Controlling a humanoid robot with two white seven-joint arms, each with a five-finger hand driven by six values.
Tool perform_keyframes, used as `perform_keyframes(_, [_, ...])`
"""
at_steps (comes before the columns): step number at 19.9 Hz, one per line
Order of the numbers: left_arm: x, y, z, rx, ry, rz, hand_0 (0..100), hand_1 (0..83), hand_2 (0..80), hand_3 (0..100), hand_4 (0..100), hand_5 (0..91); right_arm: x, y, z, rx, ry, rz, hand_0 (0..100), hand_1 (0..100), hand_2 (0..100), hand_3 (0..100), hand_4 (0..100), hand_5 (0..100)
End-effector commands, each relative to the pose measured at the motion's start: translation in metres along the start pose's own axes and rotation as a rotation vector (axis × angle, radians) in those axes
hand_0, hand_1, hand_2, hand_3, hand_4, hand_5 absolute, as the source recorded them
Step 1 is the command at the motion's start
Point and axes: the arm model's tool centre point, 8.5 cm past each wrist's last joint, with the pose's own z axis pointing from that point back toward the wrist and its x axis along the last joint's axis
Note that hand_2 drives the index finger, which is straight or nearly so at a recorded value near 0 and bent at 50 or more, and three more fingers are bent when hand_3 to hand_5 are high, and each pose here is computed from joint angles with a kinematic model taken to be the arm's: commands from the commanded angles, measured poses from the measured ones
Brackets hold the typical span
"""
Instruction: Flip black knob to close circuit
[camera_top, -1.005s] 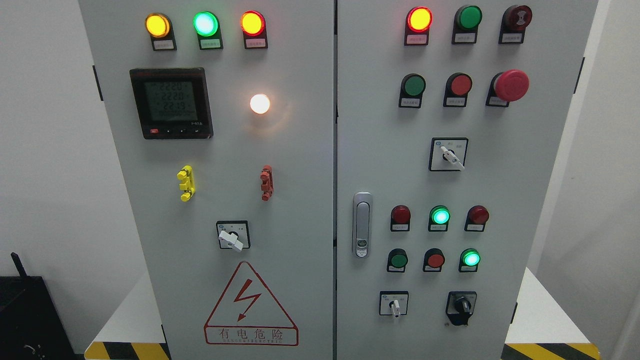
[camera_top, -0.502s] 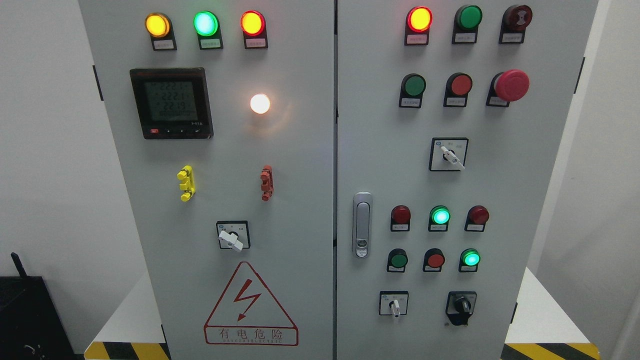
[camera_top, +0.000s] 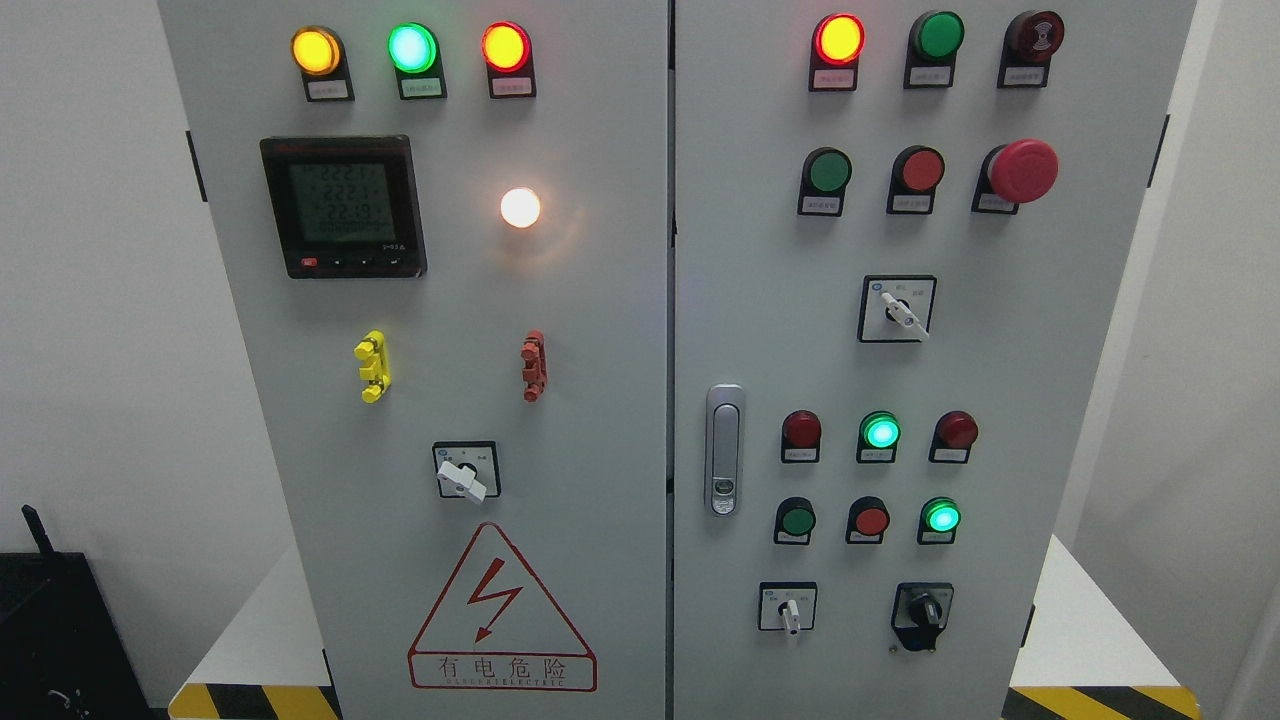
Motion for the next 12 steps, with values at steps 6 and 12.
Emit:
perform_keyframes(6, [0.0, 0.0, 0.0, 0.001, -0.002, 0.018, 0, 0.0, 0.0, 5, 2, 0.0, 0.265, 0.084, 0.058, 0.126, -0.807, 0.296, 0, 0, 30, 54, 49, 39])
perform_keyframes(12, [0.0, 0.0, 0.0, 0.001, -0.002, 0.018, 0, 0.0, 0.0, 5, 2, 0.0, 0.325, 0.035, 0.071, -0.381, -0.848, 0.761, 0, 18, 60, 81, 73, 67])
